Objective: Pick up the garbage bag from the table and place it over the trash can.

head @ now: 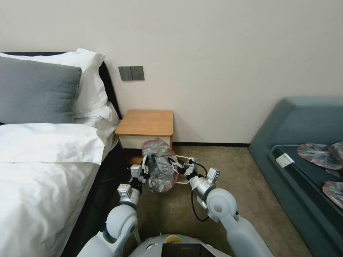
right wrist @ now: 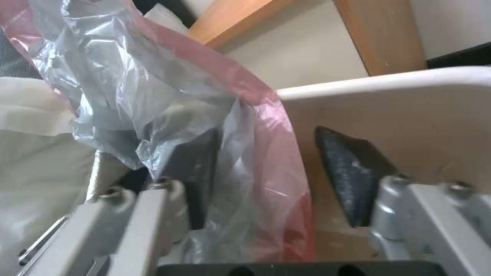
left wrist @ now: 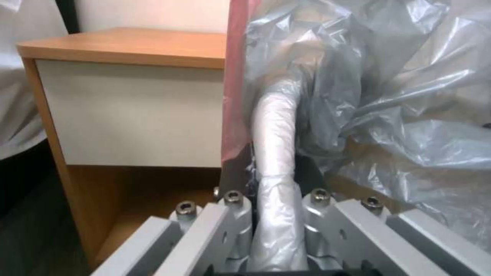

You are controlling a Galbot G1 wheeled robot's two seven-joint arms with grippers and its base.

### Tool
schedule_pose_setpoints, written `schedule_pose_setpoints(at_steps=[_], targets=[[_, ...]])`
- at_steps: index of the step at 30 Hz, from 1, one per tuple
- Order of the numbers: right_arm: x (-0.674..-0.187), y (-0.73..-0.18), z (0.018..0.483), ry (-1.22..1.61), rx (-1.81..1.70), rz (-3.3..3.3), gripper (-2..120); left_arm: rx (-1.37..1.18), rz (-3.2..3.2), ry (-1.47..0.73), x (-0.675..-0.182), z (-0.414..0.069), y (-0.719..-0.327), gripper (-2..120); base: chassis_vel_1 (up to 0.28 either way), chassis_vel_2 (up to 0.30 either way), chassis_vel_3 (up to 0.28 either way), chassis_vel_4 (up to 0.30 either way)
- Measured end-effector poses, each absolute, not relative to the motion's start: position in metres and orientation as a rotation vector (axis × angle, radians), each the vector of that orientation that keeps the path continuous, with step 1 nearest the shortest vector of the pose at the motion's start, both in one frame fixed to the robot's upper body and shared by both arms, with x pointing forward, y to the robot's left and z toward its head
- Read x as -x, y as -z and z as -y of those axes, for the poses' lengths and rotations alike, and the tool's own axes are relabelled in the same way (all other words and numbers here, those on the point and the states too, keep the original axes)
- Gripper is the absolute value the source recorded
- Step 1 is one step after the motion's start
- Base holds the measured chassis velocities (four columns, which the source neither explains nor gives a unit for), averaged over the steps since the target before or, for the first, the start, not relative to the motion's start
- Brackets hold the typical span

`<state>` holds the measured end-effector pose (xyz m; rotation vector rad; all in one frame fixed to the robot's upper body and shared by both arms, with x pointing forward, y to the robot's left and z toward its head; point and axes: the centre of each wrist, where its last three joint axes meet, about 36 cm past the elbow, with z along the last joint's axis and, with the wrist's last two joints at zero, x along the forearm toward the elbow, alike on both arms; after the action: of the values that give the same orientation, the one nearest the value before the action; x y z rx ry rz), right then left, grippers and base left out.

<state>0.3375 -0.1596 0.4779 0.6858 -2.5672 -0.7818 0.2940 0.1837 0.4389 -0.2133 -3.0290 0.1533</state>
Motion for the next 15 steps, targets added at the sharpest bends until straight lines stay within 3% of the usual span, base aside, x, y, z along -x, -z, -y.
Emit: schedule_pose_setpoints(at_steps=[10,15], targets=[[-0.332,-0.48,0.159,0.786,-0.692,2.576,10,0.215,3.026,-0.167,-0.294,-0.184,-0.44,5,0.0,0.0,0.0,0.0],[-0.326,-0.489,0.16,0.796,-0.709,2.598,0,0.216,3.004,-0.186,-0.293,-0.183,-0.44,5,0.0,0.0,0.0,0.0]])
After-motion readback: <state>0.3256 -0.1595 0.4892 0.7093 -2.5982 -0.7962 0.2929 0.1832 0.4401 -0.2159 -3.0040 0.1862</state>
